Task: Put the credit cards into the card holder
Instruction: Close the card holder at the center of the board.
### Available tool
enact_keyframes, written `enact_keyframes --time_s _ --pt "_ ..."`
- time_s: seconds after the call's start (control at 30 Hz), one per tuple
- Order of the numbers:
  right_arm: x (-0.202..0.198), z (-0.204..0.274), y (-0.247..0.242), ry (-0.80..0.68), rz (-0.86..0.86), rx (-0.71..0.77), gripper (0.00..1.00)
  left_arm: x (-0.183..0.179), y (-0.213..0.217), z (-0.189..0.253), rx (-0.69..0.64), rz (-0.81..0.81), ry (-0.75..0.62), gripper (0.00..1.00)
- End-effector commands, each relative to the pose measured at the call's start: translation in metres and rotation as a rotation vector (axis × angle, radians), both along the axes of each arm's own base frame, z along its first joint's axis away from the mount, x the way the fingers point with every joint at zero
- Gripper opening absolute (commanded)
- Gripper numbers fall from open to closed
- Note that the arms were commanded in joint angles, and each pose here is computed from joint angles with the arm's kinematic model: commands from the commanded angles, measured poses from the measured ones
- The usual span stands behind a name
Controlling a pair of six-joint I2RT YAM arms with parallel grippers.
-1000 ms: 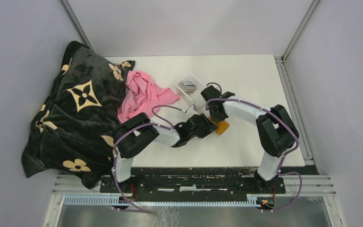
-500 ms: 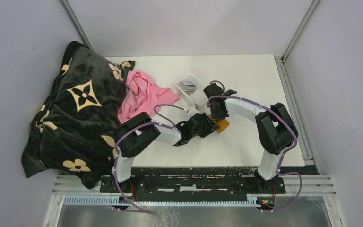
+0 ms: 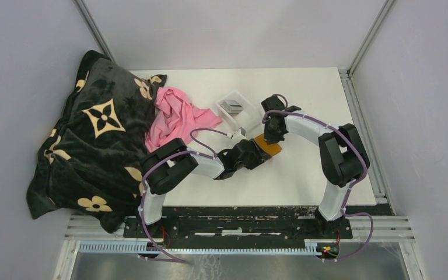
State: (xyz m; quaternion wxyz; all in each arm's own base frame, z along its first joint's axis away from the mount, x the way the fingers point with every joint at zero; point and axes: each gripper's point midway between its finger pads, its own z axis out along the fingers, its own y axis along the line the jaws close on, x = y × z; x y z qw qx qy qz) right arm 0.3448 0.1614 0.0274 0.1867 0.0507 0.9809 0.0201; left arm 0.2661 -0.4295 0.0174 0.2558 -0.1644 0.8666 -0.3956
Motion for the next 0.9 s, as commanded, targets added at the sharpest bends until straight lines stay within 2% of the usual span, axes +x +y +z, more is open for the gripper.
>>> enact_keyframes --time_s 0.0,0.23,0.53,0.87 --pt "-0.024 -0.067 -0.028 0.154 -0.135 0.001 0.01 -0.079 0.123 -0.137 0.572 -0.071 0.299 0.51" --pt "-0.028 -0.073 -0.032 0.202 -0.215 0.029 0.01 -0.081 0.132 -0.133 0.596 -0.06 0.297 0.51" --pt "-0.041 -0.073 -0.039 0.276 -0.333 -0.012 0.01 -0.085 0.143 -0.126 0.631 -0.044 0.312 0.52" --pt "-0.046 -0.077 -0.045 0.329 -0.534 -0.053 0.01 -0.069 0.144 -0.095 0.662 -0.029 0.233 0.52"
